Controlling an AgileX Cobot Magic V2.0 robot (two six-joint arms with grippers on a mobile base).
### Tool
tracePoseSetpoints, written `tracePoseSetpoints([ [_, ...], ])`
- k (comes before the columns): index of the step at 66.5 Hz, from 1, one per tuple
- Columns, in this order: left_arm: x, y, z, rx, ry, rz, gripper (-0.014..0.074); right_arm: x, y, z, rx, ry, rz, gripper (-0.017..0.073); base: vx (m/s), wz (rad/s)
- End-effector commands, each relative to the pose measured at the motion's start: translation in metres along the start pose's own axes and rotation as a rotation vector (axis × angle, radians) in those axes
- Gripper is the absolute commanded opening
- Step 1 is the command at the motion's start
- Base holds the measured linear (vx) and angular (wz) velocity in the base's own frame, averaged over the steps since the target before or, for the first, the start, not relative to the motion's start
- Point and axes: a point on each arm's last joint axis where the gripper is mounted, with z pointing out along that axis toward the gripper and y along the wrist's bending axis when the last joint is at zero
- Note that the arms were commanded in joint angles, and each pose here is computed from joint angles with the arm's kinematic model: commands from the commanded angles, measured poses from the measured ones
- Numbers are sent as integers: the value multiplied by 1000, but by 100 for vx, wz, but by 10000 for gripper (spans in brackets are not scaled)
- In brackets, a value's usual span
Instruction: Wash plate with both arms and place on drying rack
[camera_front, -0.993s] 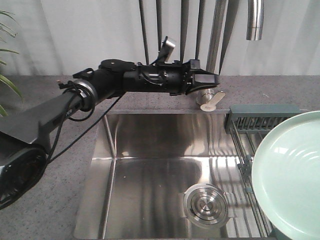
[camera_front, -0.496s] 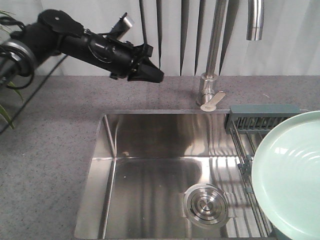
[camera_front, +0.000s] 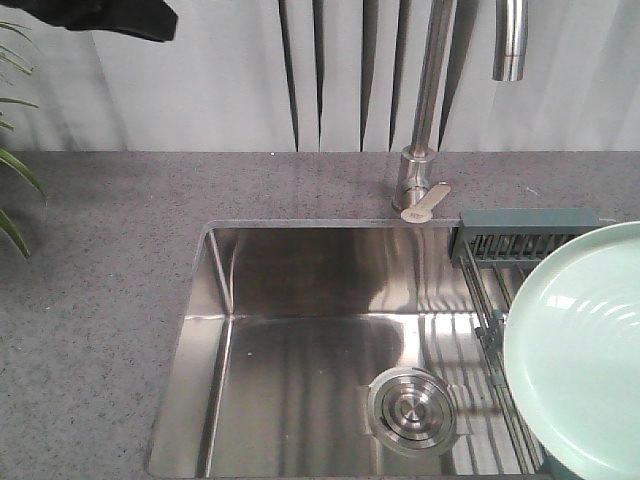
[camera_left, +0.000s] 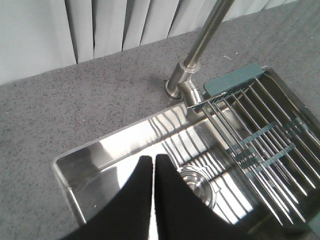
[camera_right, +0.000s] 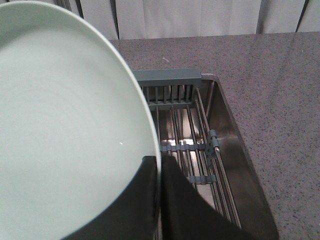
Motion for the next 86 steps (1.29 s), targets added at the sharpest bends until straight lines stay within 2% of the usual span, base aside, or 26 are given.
tracePoseSetpoints([
  [1, 19, -20, -53, -13, -69, 29, -6, -15, 1, -4, -4, -94, -12, -5, 0, 0],
  [9, 67, -20, -79, -96, -44, 42, -6, -15, 1, -4, -4, -94, -13, -5, 0, 0],
  [16, 111, -20, -91, -118, -101, 13, -6, -15, 1, -4, -4, -95, -13, -5, 0, 0],
  [33, 221, -17, -95, -70, -334, -77, -6, -15, 1, -4, -6, -97, -11, -5, 0, 0],
  [39, 254, -13, -89, -47, -376, -116, -6, -15, 1, -4, -13, -94, -3, -5, 0, 0],
  [47, 290, -10, -85, -49, -383, -109, -6, -13, 3, -4, -29, -73, 18, -5, 0, 0],
  [57, 315, -6, -82, -50, -416, -102, -6, -11, 7, 1, -69, -18, 61, -5, 0, 0],
  [62, 325, -5, -81, -58, -423, -90, -6, -14, 16, 11, -123, 76, 78, -5, 0, 0],
  [75, 339, -2, -77, -59, -422, -86, -6, -40, 46, 56, -306, 297, -7, -5, 0, 0],
  [86, 343, 0, -73, -66, -410, -87, -6, -56, 71, 110, -433, 396, 4, -3, 0, 0],
])
